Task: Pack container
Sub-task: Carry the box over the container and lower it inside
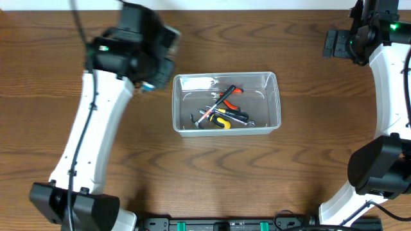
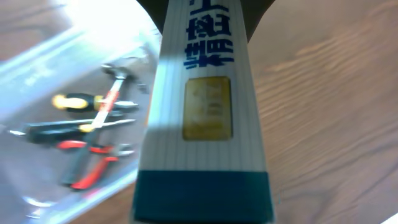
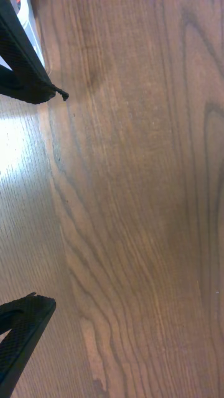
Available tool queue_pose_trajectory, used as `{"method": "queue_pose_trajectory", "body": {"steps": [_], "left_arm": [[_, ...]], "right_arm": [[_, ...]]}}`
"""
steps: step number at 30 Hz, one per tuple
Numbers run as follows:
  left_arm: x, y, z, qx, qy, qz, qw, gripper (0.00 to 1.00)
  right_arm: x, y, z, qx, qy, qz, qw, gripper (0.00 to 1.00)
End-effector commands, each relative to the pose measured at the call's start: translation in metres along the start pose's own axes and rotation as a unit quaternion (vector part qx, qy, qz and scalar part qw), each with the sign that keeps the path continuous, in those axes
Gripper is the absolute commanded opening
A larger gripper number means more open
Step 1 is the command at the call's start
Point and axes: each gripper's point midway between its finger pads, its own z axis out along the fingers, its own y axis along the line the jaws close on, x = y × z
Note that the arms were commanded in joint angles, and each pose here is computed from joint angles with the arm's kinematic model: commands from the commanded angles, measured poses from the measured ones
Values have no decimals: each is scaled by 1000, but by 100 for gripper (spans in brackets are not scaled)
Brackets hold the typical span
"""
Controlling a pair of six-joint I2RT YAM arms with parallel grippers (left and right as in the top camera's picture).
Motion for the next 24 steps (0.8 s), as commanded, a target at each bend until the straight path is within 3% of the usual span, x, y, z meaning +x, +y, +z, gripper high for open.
{"method": "queue_pose_trajectory", "body": {"steps": [1, 11, 24], "left_arm": [[-15, -33, -8, 20, -23, 33, 999, 6], [-36, -98, 2, 55, -47, 108, 991, 6], [-9, -136, 104, 89, 71, 171, 979, 6]], "right_arm": [[0, 1, 1, -2, 0, 3, 1000, 99], [0, 1, 1, -2, 0, 3, 1000, 99], [0, 1, 1, -2, 0, 3, 1000, 99]]}}
